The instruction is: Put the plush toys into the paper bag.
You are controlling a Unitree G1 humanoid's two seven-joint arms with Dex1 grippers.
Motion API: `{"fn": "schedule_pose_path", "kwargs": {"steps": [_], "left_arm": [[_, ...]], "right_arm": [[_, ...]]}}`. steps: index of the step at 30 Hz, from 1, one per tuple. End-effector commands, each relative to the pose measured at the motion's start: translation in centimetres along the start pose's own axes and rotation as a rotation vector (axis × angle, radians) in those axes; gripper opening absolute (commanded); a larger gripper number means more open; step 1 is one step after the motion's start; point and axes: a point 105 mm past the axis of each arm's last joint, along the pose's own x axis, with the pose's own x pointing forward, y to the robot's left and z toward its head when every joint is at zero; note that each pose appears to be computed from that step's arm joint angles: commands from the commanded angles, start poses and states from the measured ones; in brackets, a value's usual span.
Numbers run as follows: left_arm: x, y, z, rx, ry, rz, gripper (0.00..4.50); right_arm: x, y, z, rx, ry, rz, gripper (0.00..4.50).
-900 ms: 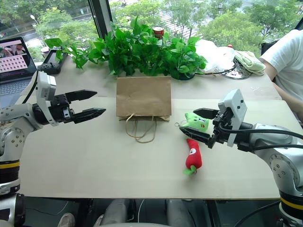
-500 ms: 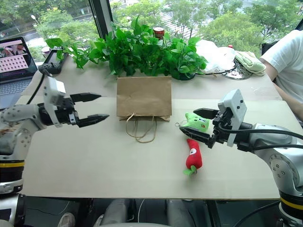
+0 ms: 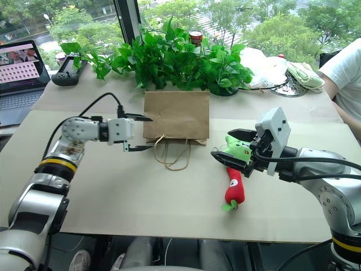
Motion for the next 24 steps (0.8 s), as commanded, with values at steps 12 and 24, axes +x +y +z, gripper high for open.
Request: {"fn": "schedule_pose_path", "kwargs": {"steps": [12, 24], "left_arm": [[2.5, -0.2, 1.9, 0.065, -0.120, -0.004, 3.98], [1.8, -0.9, 1.3, 0.046, -0.113, -0.033, 0.04]], "right_arm": [[-1.1, 0.4, 0.9, -0.031, -0.032, -0.069, 4.50], [-0.7, 0.2, 0.8, -0.035, -0.031, -0.070, 4.50]]}}
